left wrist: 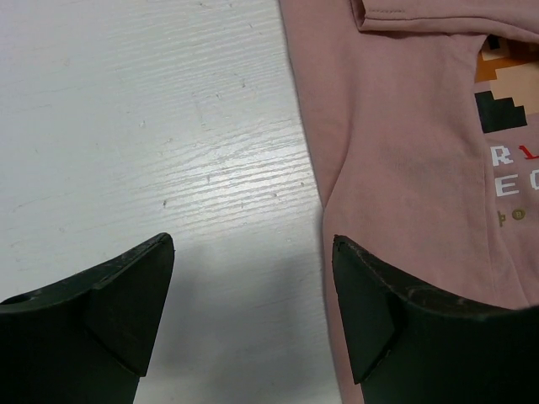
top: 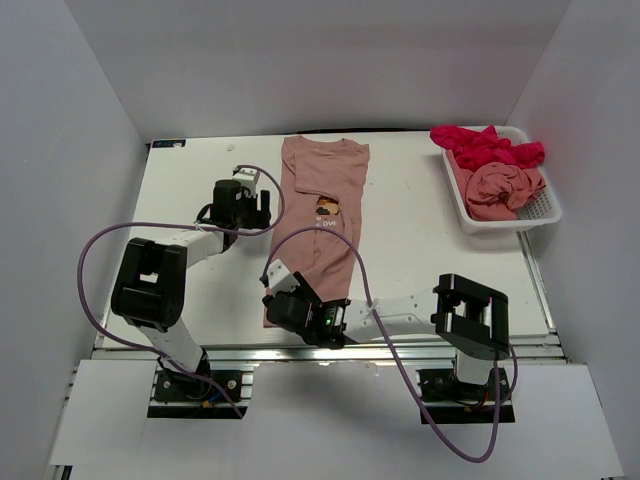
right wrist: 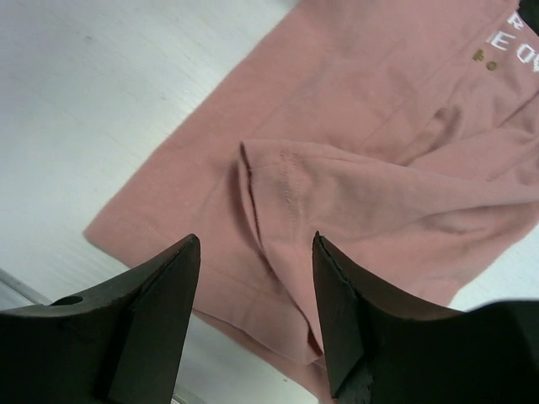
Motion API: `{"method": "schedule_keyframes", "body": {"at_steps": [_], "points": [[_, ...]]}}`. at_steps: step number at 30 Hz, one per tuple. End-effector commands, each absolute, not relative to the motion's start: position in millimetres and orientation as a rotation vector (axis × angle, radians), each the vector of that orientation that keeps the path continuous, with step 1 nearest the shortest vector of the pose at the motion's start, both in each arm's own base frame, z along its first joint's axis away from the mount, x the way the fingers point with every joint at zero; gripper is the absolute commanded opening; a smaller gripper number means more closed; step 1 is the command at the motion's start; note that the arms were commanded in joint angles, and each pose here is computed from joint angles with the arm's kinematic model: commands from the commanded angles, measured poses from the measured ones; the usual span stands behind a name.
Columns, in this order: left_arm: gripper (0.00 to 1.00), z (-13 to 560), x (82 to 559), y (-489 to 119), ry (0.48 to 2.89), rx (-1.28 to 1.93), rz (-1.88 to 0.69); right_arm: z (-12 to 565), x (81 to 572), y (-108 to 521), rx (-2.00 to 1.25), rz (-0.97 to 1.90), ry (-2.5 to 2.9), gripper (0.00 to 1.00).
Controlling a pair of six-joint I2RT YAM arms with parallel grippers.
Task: Fold and stack the t-shirts
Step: Rotate the tshirt 90 degrees
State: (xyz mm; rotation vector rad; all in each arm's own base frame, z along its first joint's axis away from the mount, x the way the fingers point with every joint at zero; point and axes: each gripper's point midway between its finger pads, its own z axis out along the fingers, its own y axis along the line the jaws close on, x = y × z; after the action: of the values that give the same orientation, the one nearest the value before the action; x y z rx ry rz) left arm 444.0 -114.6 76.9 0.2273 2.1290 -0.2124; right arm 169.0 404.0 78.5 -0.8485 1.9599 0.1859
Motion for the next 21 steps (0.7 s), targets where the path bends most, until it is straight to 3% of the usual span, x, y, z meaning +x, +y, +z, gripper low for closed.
{"method": "schedule_keyframes", "body": {"at_steps": [1, 16, 21], "points": [[0.85, 98, 447, -113, 2.074, 0.210, -0.226, 92, 163, 424, -0.830, 0.252, 1.951, 0.60], [0.85, 98, 447, -118, 2.073, 0.223, -0.259, 68, 165, 441, -0.868, 0.205, 1.937, 0.53], [0.85, 98, 444, -117, 2.070, 0.228, -0.256, 67, 173, 439, -0.846, 0.161, 1.923, 0.41]]}}
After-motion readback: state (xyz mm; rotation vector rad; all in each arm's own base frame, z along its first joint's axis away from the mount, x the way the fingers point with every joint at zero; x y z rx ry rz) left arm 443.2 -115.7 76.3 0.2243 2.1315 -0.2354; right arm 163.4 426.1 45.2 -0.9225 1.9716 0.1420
